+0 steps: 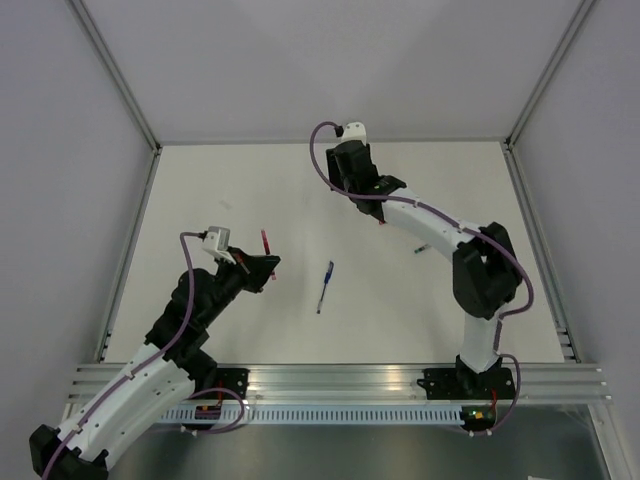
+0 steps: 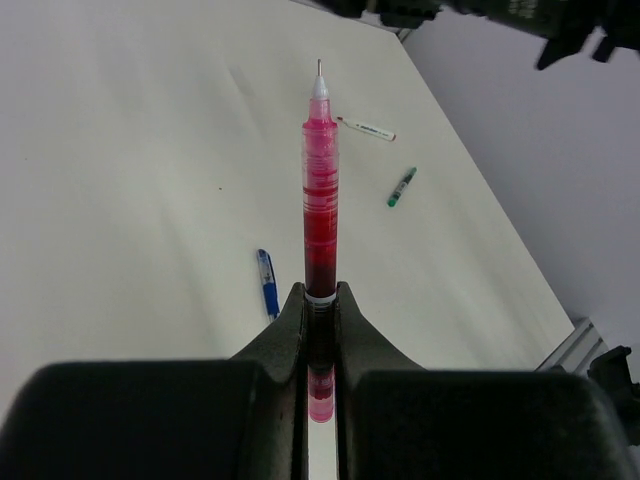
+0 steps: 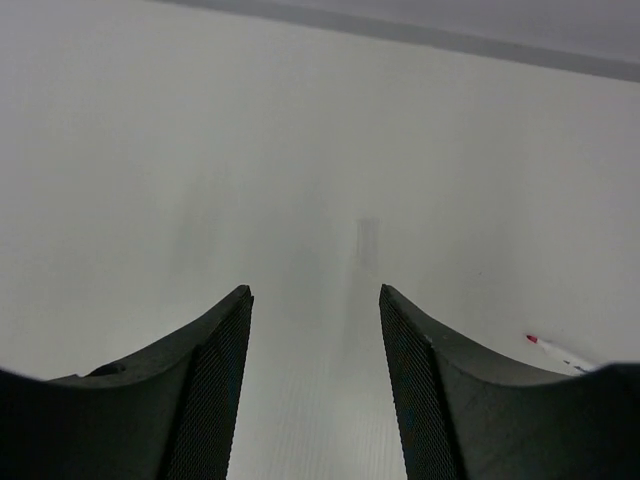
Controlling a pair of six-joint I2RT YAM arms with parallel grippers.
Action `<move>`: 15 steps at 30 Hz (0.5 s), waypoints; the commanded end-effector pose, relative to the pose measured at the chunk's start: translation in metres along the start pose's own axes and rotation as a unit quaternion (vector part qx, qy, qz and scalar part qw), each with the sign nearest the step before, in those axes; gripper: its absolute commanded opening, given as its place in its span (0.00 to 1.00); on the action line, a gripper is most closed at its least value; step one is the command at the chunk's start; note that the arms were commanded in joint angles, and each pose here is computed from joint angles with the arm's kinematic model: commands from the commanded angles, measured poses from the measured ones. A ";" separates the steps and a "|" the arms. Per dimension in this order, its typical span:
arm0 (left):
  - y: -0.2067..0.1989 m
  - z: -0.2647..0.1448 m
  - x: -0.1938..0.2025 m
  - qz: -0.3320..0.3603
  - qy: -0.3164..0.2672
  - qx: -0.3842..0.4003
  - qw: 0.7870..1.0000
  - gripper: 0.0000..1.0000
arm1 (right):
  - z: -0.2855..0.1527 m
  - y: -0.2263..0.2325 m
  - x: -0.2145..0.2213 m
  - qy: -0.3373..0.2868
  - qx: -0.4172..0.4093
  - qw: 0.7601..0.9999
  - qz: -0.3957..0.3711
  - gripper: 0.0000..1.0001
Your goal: Insert the pens into the pen caps
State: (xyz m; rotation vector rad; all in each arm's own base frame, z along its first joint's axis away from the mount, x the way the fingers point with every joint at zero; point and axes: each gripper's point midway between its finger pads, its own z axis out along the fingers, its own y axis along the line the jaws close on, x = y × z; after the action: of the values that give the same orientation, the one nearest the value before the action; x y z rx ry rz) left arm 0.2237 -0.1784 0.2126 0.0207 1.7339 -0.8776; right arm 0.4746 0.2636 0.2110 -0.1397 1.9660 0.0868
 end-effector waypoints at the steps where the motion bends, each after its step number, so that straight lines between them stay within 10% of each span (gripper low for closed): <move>1: 0.002 -0.002 -0.012 -0.002 -0.019 -0.015 1.000 0.02 | 0.034 -0.010 0.017 0.049 -0.003 0.998 -0.049 0.60; 15: 0.005 -0.002 -0.009 -0.001 -0.016 -0.021 1.000 0.02 | 0.123 -0.041 0.093 0.137 -0.002 0.988 -0.069 0.60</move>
State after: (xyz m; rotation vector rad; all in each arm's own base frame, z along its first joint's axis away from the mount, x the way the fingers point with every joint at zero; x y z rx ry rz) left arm 0.2247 -0.1725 0.2120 -0.0041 1.7329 -0.8514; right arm 0.5502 0.2295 0.0800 -0.2594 2.2325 -0.0179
